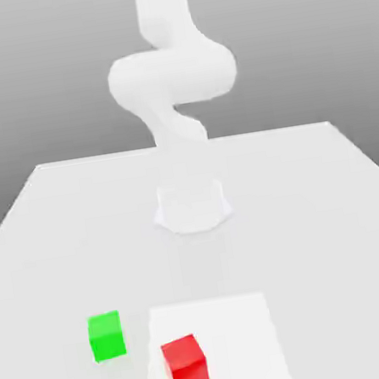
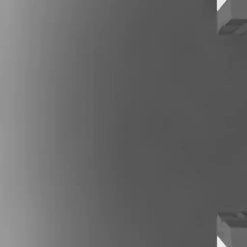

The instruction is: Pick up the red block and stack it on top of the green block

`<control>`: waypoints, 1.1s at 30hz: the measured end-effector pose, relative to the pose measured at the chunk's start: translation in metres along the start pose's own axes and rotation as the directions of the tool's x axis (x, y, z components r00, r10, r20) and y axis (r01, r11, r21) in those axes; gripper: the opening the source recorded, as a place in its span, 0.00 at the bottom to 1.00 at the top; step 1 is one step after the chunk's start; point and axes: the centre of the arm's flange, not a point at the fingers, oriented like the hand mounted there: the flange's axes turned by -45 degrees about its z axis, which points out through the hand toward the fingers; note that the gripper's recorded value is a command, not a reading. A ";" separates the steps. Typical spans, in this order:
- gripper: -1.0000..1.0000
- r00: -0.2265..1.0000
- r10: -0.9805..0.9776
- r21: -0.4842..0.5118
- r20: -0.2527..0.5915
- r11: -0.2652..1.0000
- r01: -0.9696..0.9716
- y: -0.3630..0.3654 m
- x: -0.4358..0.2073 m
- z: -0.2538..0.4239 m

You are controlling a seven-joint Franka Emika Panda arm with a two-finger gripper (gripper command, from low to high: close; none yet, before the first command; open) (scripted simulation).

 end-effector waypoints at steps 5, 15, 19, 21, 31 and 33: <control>0.50 0.986 -0.058 0.043 0.154 0.998 0.052 0.011 -0.019 0.107; 0.50 0.886 -0.177 0.119 0.428 0.983 0.139 0.024 -0.117 0.286; 0.50 0.820 -0.224 0.146 0.526 0.974 0.172 0.031 -0.173 0.340; 0.50 0.782 -0.247 0.159 0.573 0.969 0.190 0.036 -0.204 0.362; 0.00 0.718 -0.283 0.181 0.637 0.959 0.217 0.042 -0.290 0.436; 0.00 0.717 -0.282 0.181 0.637 0.959 0.217 0.042 -0.290 0.436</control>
